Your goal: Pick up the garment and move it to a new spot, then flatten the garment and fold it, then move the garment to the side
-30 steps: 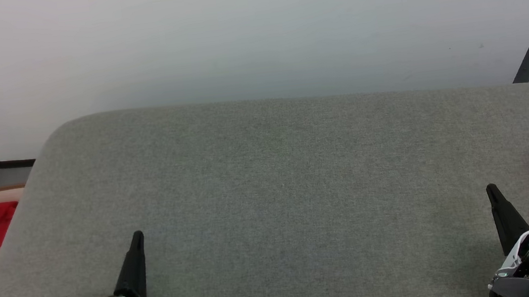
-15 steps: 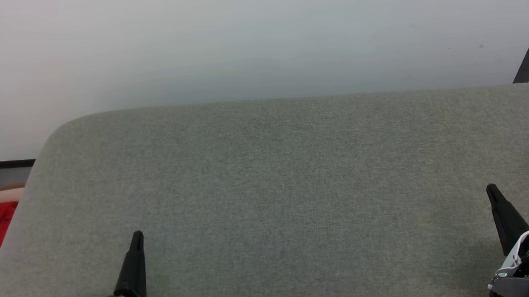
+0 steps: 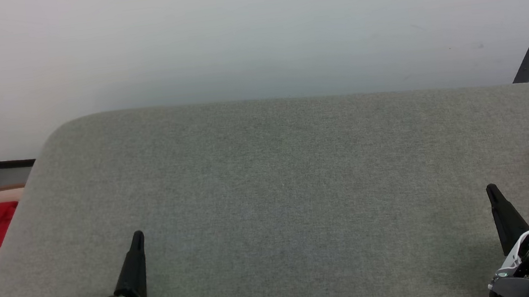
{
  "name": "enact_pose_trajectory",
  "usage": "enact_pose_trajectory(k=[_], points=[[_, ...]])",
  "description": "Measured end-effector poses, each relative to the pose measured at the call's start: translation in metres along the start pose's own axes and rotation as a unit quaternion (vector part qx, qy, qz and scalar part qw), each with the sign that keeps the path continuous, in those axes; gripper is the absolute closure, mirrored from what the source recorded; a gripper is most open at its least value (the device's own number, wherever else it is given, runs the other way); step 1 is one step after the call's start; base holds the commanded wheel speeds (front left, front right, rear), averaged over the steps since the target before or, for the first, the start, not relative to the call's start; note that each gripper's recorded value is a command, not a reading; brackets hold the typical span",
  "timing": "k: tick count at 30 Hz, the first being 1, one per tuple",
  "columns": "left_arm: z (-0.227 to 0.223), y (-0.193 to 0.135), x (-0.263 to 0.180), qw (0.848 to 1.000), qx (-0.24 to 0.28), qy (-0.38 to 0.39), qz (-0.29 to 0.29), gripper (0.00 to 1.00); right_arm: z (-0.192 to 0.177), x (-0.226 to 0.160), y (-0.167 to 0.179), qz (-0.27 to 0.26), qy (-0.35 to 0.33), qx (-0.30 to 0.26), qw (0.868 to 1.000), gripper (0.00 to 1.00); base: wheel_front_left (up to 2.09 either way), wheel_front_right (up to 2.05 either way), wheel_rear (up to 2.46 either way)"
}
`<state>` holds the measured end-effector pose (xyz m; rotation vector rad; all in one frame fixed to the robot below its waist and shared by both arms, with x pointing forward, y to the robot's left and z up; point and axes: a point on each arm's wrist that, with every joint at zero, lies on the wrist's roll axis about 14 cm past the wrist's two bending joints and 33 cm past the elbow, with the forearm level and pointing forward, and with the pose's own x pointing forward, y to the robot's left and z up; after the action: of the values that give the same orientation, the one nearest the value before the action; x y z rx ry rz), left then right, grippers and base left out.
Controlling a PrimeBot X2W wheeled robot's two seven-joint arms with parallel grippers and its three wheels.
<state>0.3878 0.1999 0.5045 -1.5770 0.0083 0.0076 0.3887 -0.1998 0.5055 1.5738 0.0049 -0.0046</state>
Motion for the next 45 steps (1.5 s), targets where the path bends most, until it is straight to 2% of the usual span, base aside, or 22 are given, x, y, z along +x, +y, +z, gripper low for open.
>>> enact_pose_trajectory(k=[45], points=[[0.0005,0.0001,0.0,1.0,0.001,-0.001,0.0,1.0,0.0,0.0,0.0,0.0,0.0,0.0,1.0,1.0,0.0,0.0,0.0]])
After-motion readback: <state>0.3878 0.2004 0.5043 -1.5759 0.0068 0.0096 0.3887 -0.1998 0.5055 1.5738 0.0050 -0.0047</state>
